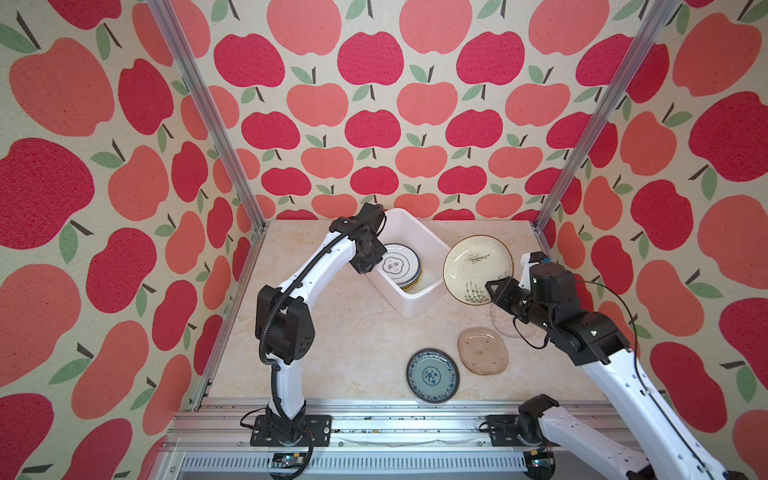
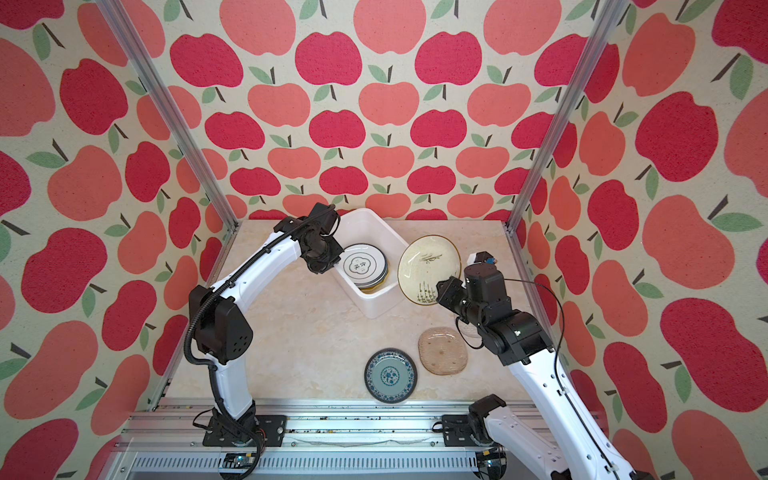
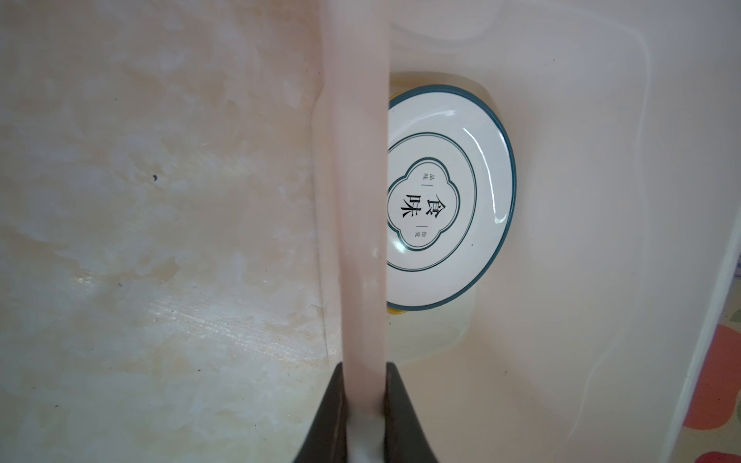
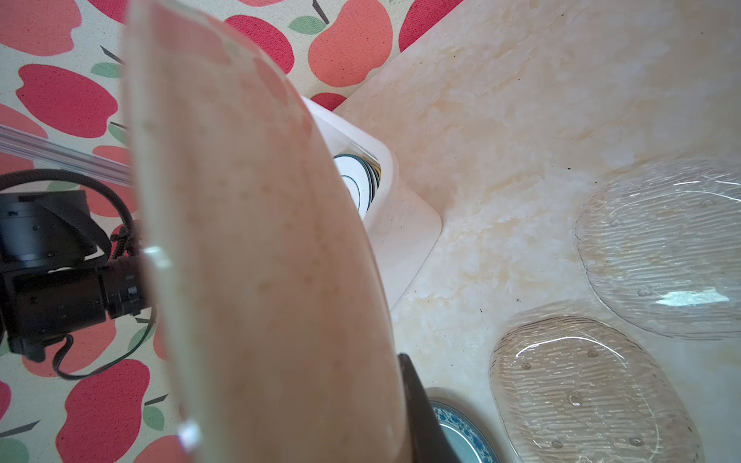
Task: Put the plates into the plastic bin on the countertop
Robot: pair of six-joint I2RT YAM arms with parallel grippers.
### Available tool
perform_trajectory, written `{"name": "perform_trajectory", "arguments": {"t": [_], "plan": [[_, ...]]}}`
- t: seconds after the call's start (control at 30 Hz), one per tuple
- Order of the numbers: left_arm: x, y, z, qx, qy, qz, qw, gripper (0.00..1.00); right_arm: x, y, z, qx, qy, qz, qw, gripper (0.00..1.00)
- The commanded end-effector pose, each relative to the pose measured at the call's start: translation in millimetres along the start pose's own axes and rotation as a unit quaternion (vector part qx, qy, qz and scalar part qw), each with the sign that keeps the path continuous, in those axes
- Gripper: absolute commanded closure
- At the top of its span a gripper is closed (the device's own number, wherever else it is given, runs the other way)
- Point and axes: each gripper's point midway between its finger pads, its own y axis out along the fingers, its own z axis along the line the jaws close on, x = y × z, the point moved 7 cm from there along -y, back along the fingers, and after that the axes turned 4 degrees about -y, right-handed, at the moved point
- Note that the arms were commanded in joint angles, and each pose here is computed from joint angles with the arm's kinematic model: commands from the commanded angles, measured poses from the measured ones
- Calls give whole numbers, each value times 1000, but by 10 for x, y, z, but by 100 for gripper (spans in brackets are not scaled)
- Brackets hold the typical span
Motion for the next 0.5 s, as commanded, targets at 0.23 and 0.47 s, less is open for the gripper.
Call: {"name": "perform_trajectory", "arguments": {"t": [0.23,0.47], "plan": [[-384,-430,525,-9,-84,-45,995,100,225,-79,322,95,6,-37,995,100],[-486,-459,714,-10,-87,-51,995,94,223,81,458,126,21,0,992,100]]}}
